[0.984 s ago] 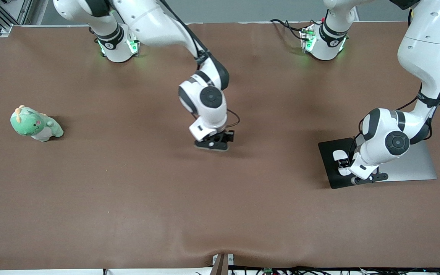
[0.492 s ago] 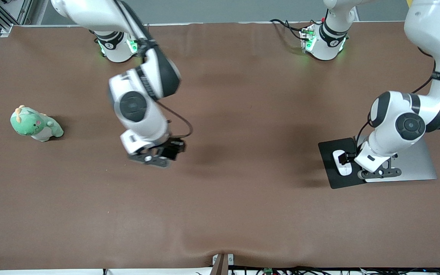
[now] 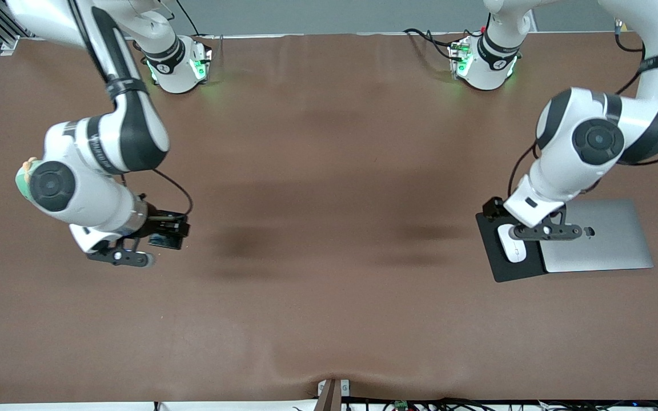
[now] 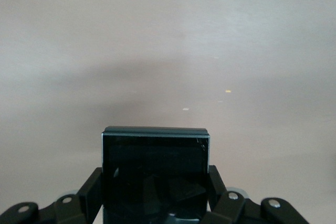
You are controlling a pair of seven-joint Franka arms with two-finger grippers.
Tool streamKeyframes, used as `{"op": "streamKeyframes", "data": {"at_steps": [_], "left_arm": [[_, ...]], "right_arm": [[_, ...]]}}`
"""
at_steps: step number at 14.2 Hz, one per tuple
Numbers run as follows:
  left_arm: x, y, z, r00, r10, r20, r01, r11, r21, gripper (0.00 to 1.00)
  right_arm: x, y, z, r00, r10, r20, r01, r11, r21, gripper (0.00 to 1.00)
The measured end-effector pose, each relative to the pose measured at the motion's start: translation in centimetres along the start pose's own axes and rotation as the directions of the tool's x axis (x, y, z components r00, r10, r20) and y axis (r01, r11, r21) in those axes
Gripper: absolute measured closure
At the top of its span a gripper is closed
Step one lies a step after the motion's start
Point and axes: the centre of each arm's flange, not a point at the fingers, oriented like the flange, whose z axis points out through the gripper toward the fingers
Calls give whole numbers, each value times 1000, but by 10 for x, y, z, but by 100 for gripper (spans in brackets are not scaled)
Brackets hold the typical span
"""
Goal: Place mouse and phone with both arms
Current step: 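Raise the left gripper away while the right gripper carries the phone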
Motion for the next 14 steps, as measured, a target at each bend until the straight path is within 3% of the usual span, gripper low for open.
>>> {"op": "streamKeyframes", "data": {"at_steps": [3, 11, 14], "left_arm": [[-5, 16, -59, 1000, 11, 30, -11, 1000, 6, 0], [-6, -5, -163, 1000, -7, 25, 7, 1000, 1, 0], [-12, -13, -180, 1000, 5, 3, -5, 1000, 10, 0]], "right_arm": [[-3, 61, 26, 999, -32, 33, 32, 999, 6, 19], [-58, 170, 105, 986, -159, -49, 160, 987, 17, 19], [-75, 196, 127, 979, -197, -43, 198, 980, 16, 19]]}}
